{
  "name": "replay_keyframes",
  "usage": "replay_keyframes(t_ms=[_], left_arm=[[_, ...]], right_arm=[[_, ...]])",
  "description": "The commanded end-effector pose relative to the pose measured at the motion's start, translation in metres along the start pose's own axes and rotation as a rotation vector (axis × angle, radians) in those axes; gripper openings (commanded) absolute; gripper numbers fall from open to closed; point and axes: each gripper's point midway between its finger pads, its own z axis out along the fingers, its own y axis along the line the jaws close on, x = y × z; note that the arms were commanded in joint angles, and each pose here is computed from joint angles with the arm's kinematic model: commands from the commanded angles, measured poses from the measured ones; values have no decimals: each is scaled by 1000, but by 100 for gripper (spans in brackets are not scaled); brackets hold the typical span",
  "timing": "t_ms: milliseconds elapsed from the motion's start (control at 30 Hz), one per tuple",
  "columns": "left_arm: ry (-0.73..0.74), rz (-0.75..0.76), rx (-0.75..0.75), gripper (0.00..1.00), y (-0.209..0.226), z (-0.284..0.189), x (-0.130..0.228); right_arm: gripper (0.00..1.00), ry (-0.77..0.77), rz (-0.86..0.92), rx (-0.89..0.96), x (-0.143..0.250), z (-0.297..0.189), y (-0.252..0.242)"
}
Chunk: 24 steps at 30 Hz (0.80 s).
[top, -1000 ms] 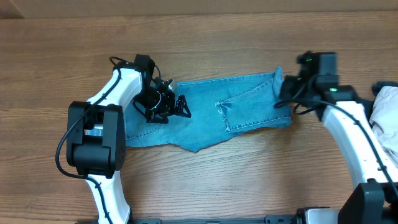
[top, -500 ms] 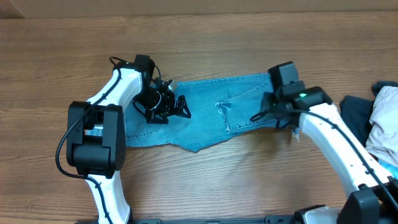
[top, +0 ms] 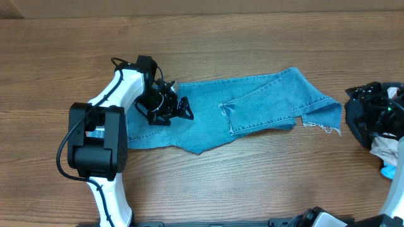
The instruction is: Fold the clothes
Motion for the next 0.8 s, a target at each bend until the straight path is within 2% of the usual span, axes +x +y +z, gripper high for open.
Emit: replay_keyframes(t_ms=[0, 167, 300, 533, 767], left_arm=[[13, -15, -15, 100, 7, 6, 0], [3, -9, -14, 100, 7, 6, -2], [1, -8, -14, 100, 7, 6, -3], [-7, -3, -13, 100, 7, 6, -5], [-6, -7, -13, 100, 7, 6, -5]], right_arm=[[100, 74, 69, 2, 7, 14, -15], [100, 221, 314, 75, 43, 57, -60], [97, 180, 318, 55, 39, 89, -80], [96, 9, 260, -103, -13, 104, -48], [94, 69, 222, -170, 5, 158, -11]])
